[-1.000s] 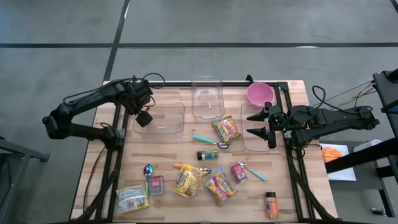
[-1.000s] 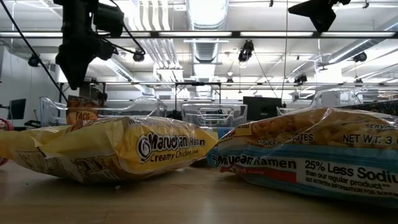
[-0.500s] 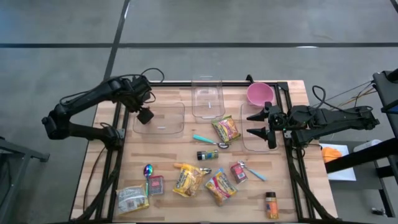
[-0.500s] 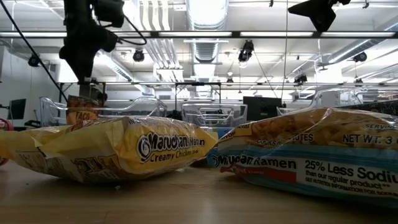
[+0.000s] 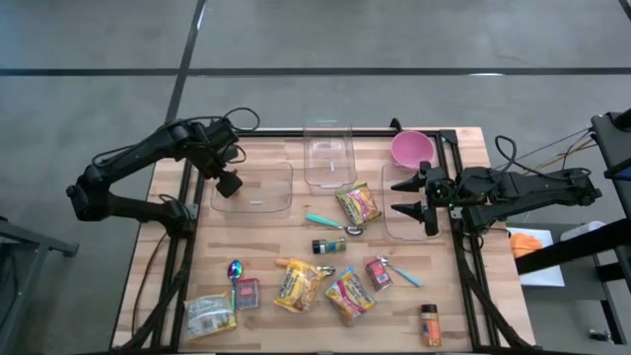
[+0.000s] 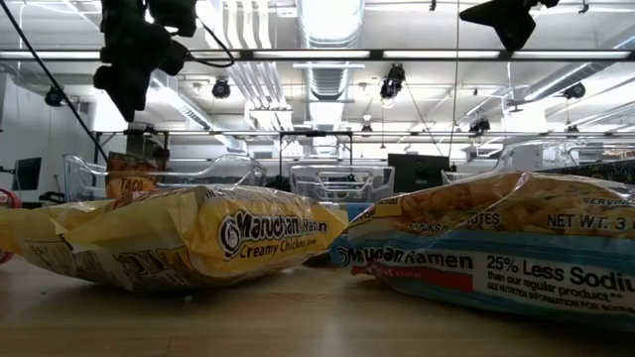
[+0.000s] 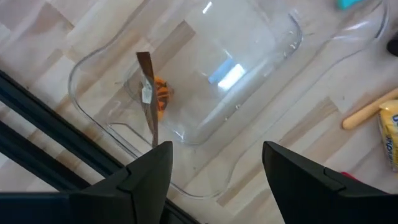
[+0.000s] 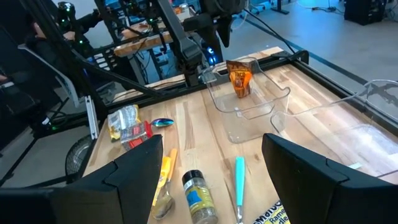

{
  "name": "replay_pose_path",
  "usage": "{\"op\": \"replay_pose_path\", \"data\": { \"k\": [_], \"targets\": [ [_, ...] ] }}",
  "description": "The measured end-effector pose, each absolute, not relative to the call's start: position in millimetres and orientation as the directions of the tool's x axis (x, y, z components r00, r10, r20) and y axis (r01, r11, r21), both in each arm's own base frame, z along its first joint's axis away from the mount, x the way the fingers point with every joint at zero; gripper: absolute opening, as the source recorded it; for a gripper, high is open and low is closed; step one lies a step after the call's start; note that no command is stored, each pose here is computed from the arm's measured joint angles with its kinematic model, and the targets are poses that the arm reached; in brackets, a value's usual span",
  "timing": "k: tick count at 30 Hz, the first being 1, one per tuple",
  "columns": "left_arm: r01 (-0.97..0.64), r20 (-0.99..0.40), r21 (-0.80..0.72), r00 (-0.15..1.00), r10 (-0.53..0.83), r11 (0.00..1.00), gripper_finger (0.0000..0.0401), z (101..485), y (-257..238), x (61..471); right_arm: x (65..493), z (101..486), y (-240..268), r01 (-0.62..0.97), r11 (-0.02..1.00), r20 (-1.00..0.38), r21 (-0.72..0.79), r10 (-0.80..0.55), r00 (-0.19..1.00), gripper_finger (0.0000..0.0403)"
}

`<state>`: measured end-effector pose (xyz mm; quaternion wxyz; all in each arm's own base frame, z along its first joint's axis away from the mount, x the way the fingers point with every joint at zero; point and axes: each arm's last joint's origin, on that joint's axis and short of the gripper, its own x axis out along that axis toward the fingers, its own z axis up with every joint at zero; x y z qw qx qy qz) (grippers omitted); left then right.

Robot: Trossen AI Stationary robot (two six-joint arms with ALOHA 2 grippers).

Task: Pick & Place Food Item
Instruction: Put the green noodle pack into the middle transparent bin

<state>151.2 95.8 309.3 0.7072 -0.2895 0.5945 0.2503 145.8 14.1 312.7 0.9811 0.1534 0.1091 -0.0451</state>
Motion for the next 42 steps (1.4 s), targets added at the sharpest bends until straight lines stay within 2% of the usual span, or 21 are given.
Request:
{"op": "replay_pose_path", "data": {
  "k": [6, 10, 16, 21, 26, 32, 36, 39, 42],
  "targets": [
    [-0.677, -0.968, -0.199, 0.246, -0.037, 0.708, 0.0258, 314.0, 86.0, 153.1, 146.0, 312.4, 14.1, 0.133, 0.932, -0.232, 0.337, -0.055, 0.971, 0.0271],
    [-0.631, -0.922, -0.254, 0.387, 0.014, 0.733, 0.0258, 326.3, 73.0, 155.9, 146.0, 312.5, 14.1, 0.134, 0.931, -0.231, 0.339, -0.056, 0.971, 0.0271],
    [-0.503, -0.718, -0.39, 0.691, 0.088, 0.771, 0.0258, 358.1, 53.6, 156.6, 146.0, 312.5, 11.8, 0.195, 0.926, -0.228, 0.322, -0.124, 0.966, 0.0271],
    [-0.36, -0.521, -0.433, 0.848, 0.096, 0.826, 0.0258, 378.3, 40.3, 164.5, 150.0, 318.9, 12.0, 0.218, 0.931, -0.27, 0.293, -0.139, 0.953, 0.0271],
    [-0.302, -0.459, -0.428, 0.884, 0.083, 0.852, 0.0258, 382.8, 32.6, 176.5, 162.3, 345.9, 12.7, 0.264, 0.949, -0.408, 0.169, -0.177, 0.896, 0.0271],
    [-0.321, -0.445, -0.331, 0.882, 0.153, 0.887, 0.0258, 382.2, 26.1, 184.5, 191.5, 368.2, 16.0, 0.274, 0.962, -0.604, 0.008, -0.214, 0.767, 0.0271],
    [-0.278, -0.365, -0.336, 0.919, 0.148, 0.9, 0.0258, 375.7, 20.5, 185.1, 217.4, 365.5, 19.6, 0.244, 0.967, -0.711, -0.077, -0.225, 0.666, 0.0271],
    [-0.23, -0.294, -0.367, 0.948, 0.122, 0.901, 0.0258, 364.8, 14.8, 183.1, 234.1, 355.2, 23.0, 0.208, 0.975, -0.778, -0.081, -0.193, 0.598, 0.0271],
    [-0.233, -0.301, -0.398, 0.947, 0.114, 0.887, 0.0258, 347.9, 13.2, 179.3, 246.5, 342.4, 26.7, 0.168, 0.983, -0.818, -0.077, -0.158, 0.553, 0.0271]
  ]
}}
